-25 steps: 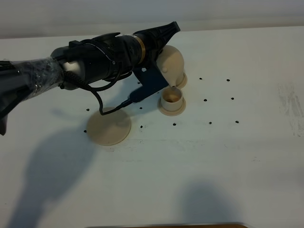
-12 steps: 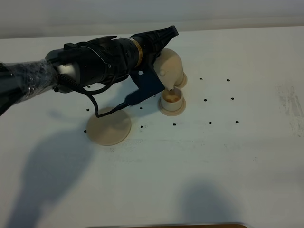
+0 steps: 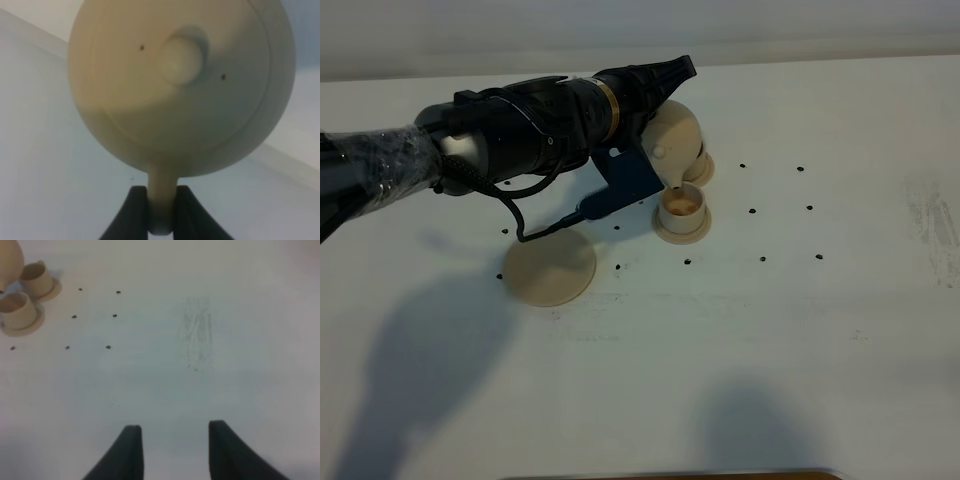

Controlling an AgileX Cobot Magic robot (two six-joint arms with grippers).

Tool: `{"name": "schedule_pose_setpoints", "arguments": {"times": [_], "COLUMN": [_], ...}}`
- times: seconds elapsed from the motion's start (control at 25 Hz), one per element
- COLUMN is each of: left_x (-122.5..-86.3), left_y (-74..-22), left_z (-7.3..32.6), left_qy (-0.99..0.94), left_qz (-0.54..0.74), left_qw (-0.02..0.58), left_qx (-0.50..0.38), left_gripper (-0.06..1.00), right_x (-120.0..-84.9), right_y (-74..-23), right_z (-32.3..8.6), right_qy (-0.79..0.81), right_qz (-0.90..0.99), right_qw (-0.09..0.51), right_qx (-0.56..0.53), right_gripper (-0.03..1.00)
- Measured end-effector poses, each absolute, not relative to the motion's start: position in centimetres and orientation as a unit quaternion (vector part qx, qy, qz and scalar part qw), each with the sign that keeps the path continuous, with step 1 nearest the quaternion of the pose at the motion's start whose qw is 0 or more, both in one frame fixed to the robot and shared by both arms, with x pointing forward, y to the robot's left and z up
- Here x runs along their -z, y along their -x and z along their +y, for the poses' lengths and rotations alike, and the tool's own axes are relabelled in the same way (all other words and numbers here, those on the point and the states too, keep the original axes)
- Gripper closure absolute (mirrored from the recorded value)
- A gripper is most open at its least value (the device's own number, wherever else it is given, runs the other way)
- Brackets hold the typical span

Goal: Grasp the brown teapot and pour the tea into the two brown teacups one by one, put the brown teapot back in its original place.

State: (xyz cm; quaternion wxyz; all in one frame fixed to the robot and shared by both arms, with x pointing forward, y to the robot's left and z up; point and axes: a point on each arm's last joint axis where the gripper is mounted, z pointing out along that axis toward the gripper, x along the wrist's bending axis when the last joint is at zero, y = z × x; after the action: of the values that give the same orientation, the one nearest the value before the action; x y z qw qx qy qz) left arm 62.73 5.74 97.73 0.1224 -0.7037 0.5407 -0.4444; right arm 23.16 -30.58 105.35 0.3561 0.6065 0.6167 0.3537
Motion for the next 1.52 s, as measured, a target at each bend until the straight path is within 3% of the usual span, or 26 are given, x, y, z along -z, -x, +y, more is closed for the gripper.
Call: {"name": "schedule_pose_setpoints", "arguments": {"times": [1.52], "left_x": [-98.06], "left_y": [-62.97], "left_z": [5.72], "left_qy": [0.685], "left_qz": [0.555], "left_qw": [0.127], "left_qx": [0.454], "left_gripper": [0.78], "right_x": [-105.35], "right_y": [-23.16], "right_z": [-30.58], "right_qy": [-0.607], "right_qz": [0.617], "right_qw": [0.356], "right_qx": [-0.354], "right_gripper": [0.66]}}
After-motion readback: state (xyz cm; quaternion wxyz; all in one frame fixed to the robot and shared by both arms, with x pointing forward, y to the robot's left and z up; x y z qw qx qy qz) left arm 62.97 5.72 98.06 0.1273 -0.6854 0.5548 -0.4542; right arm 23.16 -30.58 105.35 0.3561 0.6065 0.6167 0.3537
